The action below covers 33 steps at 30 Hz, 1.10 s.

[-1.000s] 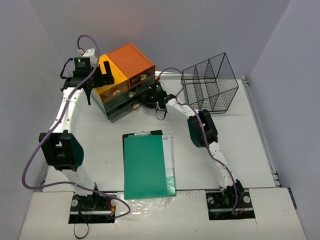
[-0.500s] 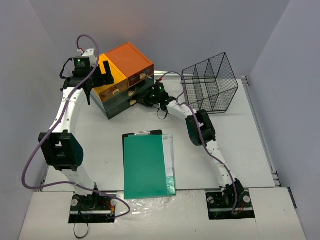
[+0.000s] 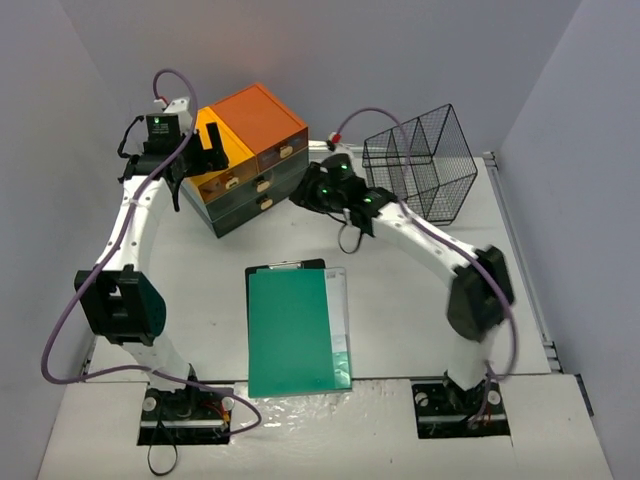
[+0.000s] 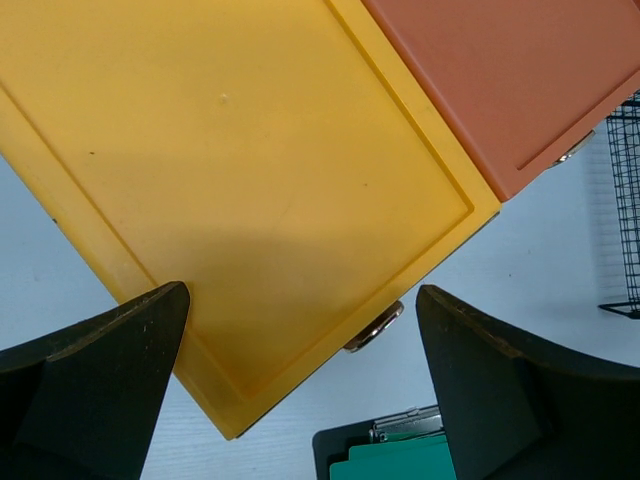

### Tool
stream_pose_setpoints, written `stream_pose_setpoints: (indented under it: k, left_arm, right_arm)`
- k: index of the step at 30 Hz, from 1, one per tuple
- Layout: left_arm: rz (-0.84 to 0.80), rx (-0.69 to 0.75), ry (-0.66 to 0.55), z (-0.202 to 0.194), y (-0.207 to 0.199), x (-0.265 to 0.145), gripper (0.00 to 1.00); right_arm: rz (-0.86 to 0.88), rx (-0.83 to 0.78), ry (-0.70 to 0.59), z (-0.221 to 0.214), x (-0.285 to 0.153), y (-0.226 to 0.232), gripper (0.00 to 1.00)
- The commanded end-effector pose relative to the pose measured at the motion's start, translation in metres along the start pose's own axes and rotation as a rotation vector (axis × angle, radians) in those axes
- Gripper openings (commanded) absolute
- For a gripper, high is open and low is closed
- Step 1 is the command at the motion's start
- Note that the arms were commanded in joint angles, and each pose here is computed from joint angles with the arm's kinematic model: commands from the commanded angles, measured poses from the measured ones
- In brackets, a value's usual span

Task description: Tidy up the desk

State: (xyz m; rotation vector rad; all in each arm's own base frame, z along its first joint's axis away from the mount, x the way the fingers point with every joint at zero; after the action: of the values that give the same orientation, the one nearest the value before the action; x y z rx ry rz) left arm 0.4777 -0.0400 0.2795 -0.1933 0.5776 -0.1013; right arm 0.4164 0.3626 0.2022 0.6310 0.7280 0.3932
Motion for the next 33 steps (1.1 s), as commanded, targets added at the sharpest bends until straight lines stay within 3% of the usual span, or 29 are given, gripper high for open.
stream_pose_setpoints:
  k: [1,4,8,14,20,23,33]
  left_arm:
    - [0.031,0.022,-0.056,0.015,-0.014,-0.061,0.97]
    - [-0.015,0.051,-0.035,0.001,-0.042,-0.082,0.97]
    - [-0.054,0.089,0.033,-0.048,-0.074,-0.102,0.97]
    - [-0.146,0.003,0.128,-0.125,-0.095,-0.127,0.97]
    - [-0.122,-0.074,0.267,-0.205,-0.094,-0.140,0.97]
    - [-0.048,-0.115,0.355,-0.246,-0.086,-0.137,0.96]
    - [0.036,-0.254,0.453,-0.306,-0.074,-0.119,0.96]
  right_arm:
    - [-0.160,-0.078,0.089,-0.025,-0.077,-0.055,0.30]
    - [-0.211,-0.074,0.194,-0.068,-0.107,-0.091,0.31]
    - [-0.247,-0.043,0.256,-0.107,-0.143,-0.123,0.31]
    - [-0.253,-0.007,0.326,-0.148,-0.173,-0.151,0.37]
    - [-0.257,0.010,0.367,-0.171,-0.186,-0.164,0.61]
    - [-0.250,0.011,0.384,-0.182,-0.187,-0.168,0.65]
    - [-0.076,0.144,0.412,-0.217,-0.184,-0.158,0.67]
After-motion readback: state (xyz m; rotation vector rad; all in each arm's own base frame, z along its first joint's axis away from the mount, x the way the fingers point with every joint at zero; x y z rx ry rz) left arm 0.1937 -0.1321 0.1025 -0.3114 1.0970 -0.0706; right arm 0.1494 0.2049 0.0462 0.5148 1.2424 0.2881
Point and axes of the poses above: each gripper's point midway between its finger pads, its own x axis out along the fingers, its own y axis along the line the jaws close on, z = x × y, the point moved 1 cm from there along -x, back along the fingers, and after that the axes turned 3 degrees about x, right-handed, at the moved point
